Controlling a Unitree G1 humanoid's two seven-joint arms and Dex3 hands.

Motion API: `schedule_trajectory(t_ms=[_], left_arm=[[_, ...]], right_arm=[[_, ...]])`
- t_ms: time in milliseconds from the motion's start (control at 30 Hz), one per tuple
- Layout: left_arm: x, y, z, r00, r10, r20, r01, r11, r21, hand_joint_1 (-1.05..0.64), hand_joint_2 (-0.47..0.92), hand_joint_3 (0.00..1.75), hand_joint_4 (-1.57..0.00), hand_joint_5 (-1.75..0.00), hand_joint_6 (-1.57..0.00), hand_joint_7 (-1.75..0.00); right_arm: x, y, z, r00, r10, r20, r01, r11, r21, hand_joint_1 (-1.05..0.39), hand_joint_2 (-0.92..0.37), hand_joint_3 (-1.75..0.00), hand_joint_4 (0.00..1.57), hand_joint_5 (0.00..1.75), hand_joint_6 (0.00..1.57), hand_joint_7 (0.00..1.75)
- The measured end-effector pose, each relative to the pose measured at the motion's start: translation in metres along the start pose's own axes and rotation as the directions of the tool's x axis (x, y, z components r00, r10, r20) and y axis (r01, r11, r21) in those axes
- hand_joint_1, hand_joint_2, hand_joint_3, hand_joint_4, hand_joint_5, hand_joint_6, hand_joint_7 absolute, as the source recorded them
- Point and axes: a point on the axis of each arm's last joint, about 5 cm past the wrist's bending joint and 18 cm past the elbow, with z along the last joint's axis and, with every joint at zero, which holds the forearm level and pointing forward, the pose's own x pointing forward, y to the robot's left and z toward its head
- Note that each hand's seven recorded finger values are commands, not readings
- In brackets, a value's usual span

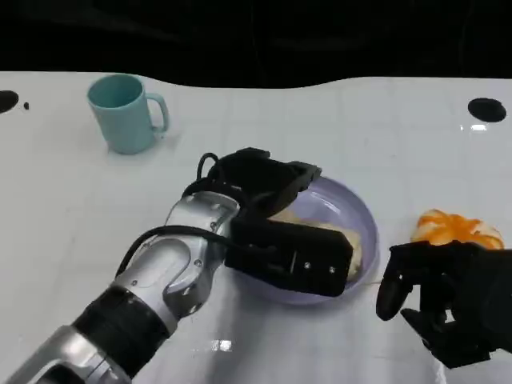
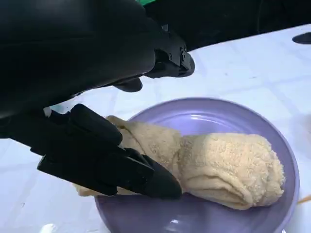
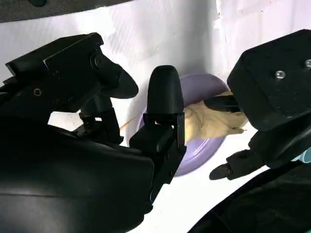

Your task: Grasp the towel on the left side of the plate with the left hand and place it into the plate.

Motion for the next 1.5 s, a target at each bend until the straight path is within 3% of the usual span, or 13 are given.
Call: schedule_trajectory(t_ms=[200, 433, 700, 933, 1033, 1133, 1200, 1233, 1333, 1500], left_arm=[[-0.016, 0.016, -0.007, 0.999, 0.021, 0.040, -0.018, 0.998, -0.067, -0.73, 0.92, 0.15, -0.10, -0.54, -0.24, -0.05], [-0.041, 0.028, -0.020, 0.999, 0.024, 0.032, -0.018, 0.984, -0.179, -0.64, 0.92, 0.26, -0.14, -0.59, -0.28, -0.05], [-0.079, 0.046, -0.039, 0.994, -0.024, 0.106, 0.079, 0.831, -0.551, -0.41, 0.92, 0.29, -0.40, -0.71, -0.45, -0.12], [-0.114, 0.040, -0.058, 0.993, 0.008, 0.121, 0.088, 0.640, -0.764, -0.29, 0.92, 0.32, -0.73, -0.87, -0.79, -0.27], [-0.131, 0.032, -0.068, 0.994, 0.013, 0.110, 0.084, 0.559, -0.825, -0.26, 0.86, 0.47, -0.76, -1.10, -0.90, -0.31], [-0.146, 0.026, -0.072, 0.995, 0.009, 0.104, 0.089, 0.453, -0.887, -0.19, 0.60, 0.95, -0.75, -1.38, -0.94, -0.47], [-0.157, 0.021, -0.073, 0.995, -0.001, 0.099, 0.093, 0.353, -0.931, -0.17, 0.52, 1.09, -0.76, -1.45, -0.95, -0.59], [-0.162, 0.018, -0.073, 0.996, -0.008, 0.094, 0.092, 0.304, -0.948, -0.15, 0.47, 1.18, -0.76, -1.51, -0.92, -0.74], [-0.175, 0.011, -0.070, 0.999, -0.005, 0.053, 0.053, 0.208, -0.977, -0.13, 0.43, 1.30, -0.71, -1.65, -0.78, -1.16], [-0.192, 0.006, -0.065, 1.000, 0.012, 0.008, 0.006, 0.162, -0.987, -0.12, 0.48, 1.34, -0.74, -1.74, -0.72, -1.43]], right_arm=[[0.000, -0.0007, 0.000, 1.000, 0.005, 0.002, -0.005, 1.000, 0.001, 0.00, -0.59, -1.04, 0.69, 1.70, 0.67, 1.43], [0.000, -0.0021, -0.001, 1.000, 0.006, 0.005, -0.006, 1.000, -0.013, 0.02, -0.60, -1.03, 0.70, 1.68, 0.68, 1.43], [0.000, -0.0023, -0.001, 1.000, 0.008, 0.004, -0.008, 1.000, -0.007, 0.03, -0.61, -1.01, 0.70, 1.69, 0.68, 1.44], [0.000, -0.0024, -0.001, 1.000, 0.010, 0.007, -0.010, 1.000, -0.009, 0.02, -0.60, -1.02, 0.70, 1.68, 0.68, 1.44], [0.001, -0.0025, -0.001, 1.000, 0.011, 0.006, -0.011, 1.000, -0.008, 0.01, -0.60, -1.03, 0.70, 1.69, 0.68, 1.43], [0.002, -0.0027, -0.001, 1.000, 0.012, 0.006, -0.012, 1.000, -0.008, 0.01, -0.60, -1.03, 0.70, 1.70, 0.68, 1.43], [0.003, -0.0028, -0.001, 1.000, 0.013, 0.006, -0.013, 1.000, -0.007, 0.01, -0.60, -1.03, 0.70, 1.71, 0.68, 1.43], [0.003, -0.0029, -0.001, 1.000, 0.013, 0.005, -0.013, 1.000, -0.006, 0.01, -0.60, -1.03, 0.70, 1.71, 0.68, 1.43], [0.003, -0.0028, -0.001, 1.000, 0.014, 0.003, -0.014, 1.000, -0.005, 0.00, -0.60, -1.03, 0.70, 1.71, 0.68, 1.43], [0.004, -0.0032, -0.001, 1.000, 0.014, 0.003, -0.014, 1.000, -0.008, 0.01, -0.60, -1.03, 0.70, 1.71, 0.68, 1.43]])
